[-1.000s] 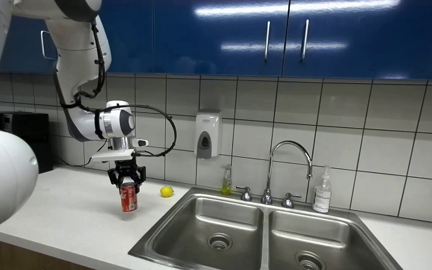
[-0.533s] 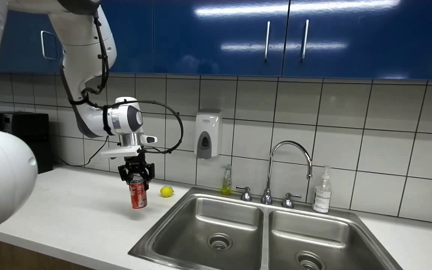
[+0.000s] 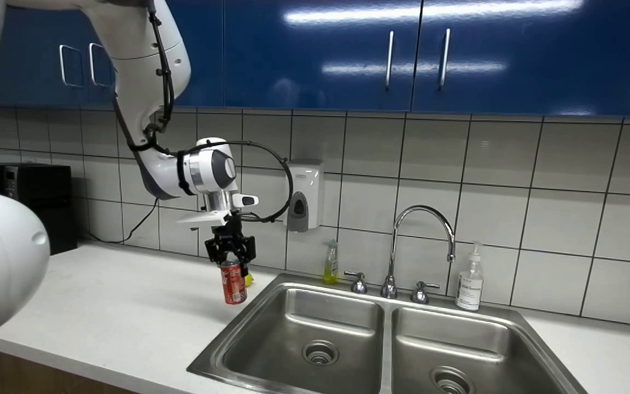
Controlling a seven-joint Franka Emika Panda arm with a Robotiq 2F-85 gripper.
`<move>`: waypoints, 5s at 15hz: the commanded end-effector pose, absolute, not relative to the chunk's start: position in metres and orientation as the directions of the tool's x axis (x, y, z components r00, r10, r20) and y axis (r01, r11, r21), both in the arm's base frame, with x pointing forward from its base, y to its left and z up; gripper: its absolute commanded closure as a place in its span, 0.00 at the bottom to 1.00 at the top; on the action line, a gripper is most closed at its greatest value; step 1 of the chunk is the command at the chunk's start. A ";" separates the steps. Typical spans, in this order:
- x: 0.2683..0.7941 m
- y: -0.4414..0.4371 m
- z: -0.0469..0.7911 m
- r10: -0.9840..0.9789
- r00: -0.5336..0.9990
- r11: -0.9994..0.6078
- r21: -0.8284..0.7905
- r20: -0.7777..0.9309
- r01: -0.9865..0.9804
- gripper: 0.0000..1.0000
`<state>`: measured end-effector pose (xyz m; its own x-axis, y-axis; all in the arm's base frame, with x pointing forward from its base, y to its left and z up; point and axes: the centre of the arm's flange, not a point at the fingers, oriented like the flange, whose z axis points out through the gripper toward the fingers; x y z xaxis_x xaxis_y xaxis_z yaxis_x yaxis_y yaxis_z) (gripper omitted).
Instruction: Put the red can in the sink.
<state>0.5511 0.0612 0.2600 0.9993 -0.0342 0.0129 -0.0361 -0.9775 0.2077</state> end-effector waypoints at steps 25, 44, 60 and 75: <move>0.497 -0.090 0.200 -0.315 0.948 -0.922 0.250 -0.040 -0.296 0.36; 0.515 -0.095 0.189 -0.319 0.948 -0.923 0.233 -0.013 -0.307 0.61; 0.568 -0.138 0.122 -0.405 0.914 -0.897 0.194 0.004 -0.398 0.61; 0.582 -0.165 0.065 -0.448 0.893 -0.883 0.176 -0.045 -0.435 0.61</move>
<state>0.5715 -0.1563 0.0649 0.8911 -0.4522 -0.0372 -0.4356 -0.8756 0.2088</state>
